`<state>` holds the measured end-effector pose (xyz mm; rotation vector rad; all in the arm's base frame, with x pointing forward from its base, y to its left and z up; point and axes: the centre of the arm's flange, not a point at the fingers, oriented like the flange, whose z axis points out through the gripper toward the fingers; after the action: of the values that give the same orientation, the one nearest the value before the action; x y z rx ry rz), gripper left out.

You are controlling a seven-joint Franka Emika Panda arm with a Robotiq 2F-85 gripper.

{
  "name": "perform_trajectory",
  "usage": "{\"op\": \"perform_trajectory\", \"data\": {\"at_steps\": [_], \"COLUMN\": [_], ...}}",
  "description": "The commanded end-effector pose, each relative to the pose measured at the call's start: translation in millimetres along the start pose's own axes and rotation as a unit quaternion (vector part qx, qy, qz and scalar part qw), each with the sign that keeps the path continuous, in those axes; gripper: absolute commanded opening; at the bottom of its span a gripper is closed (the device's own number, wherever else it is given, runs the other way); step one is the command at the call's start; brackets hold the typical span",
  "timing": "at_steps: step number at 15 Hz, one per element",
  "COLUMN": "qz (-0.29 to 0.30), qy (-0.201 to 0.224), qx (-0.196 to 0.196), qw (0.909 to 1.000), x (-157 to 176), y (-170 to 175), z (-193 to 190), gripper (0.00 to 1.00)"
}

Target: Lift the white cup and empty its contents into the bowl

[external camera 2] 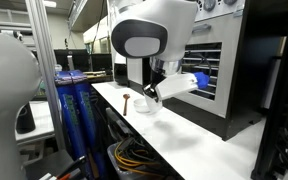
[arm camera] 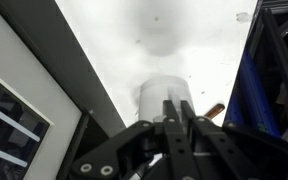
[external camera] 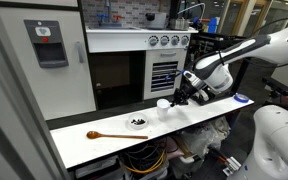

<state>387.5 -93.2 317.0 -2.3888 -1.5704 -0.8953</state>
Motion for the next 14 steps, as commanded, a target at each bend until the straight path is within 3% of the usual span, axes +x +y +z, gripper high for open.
{"op": "perform_trajectory", "data": {"at_steps": [1, 14], "qz": [-0.001, 0.005], "qy": [0.005, 0.019], "qx": [0.002, 0.015], "qw": [1.0, 0.9997], "x": [-15.5, -35.7], "y": [-1.9, -3.1], "z": [17.0, 33.7], "gripper": [0.02, 0.02]}}
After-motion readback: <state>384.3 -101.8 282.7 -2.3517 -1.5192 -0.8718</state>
